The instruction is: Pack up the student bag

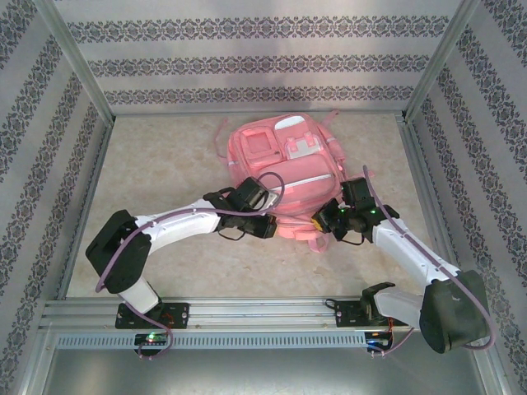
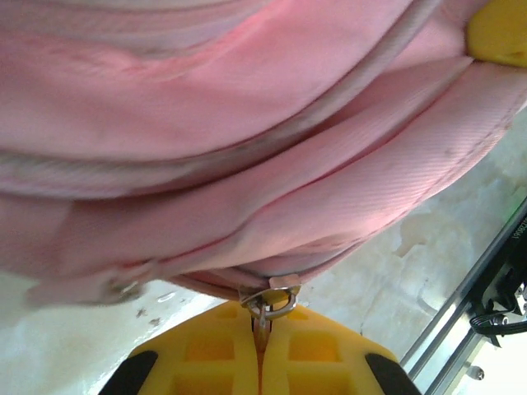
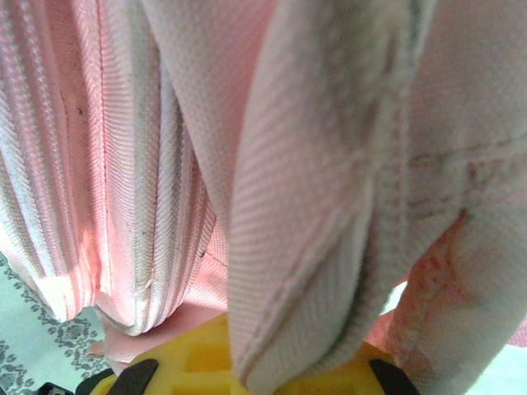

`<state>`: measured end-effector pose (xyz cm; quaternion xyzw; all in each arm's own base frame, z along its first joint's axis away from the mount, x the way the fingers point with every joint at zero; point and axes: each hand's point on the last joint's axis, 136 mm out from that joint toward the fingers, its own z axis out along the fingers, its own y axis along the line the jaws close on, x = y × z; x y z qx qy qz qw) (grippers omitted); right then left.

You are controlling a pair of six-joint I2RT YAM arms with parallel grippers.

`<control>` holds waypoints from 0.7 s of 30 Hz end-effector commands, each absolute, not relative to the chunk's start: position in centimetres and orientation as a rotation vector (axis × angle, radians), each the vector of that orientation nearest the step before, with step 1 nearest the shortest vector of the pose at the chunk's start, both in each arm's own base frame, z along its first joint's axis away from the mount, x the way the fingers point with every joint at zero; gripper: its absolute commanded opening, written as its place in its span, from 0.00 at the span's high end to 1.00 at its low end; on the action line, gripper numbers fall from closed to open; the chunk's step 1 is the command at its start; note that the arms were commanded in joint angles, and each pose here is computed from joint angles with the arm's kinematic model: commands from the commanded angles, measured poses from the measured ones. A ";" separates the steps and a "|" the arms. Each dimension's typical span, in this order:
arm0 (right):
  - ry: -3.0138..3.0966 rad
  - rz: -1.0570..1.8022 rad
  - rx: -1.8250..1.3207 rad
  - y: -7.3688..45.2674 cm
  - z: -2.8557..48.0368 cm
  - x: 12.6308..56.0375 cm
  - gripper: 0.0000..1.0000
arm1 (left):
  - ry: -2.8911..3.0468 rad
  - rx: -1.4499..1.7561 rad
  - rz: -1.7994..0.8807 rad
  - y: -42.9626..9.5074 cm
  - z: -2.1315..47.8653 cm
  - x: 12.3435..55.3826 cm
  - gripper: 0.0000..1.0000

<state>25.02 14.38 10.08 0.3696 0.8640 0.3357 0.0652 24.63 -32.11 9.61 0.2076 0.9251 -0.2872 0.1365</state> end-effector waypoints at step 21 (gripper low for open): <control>2.570 0.871 1.204 12.0 13.3 22.4 0.61 | 2.584 0.939 -1.018 -40.7 13.5 20.9 1.00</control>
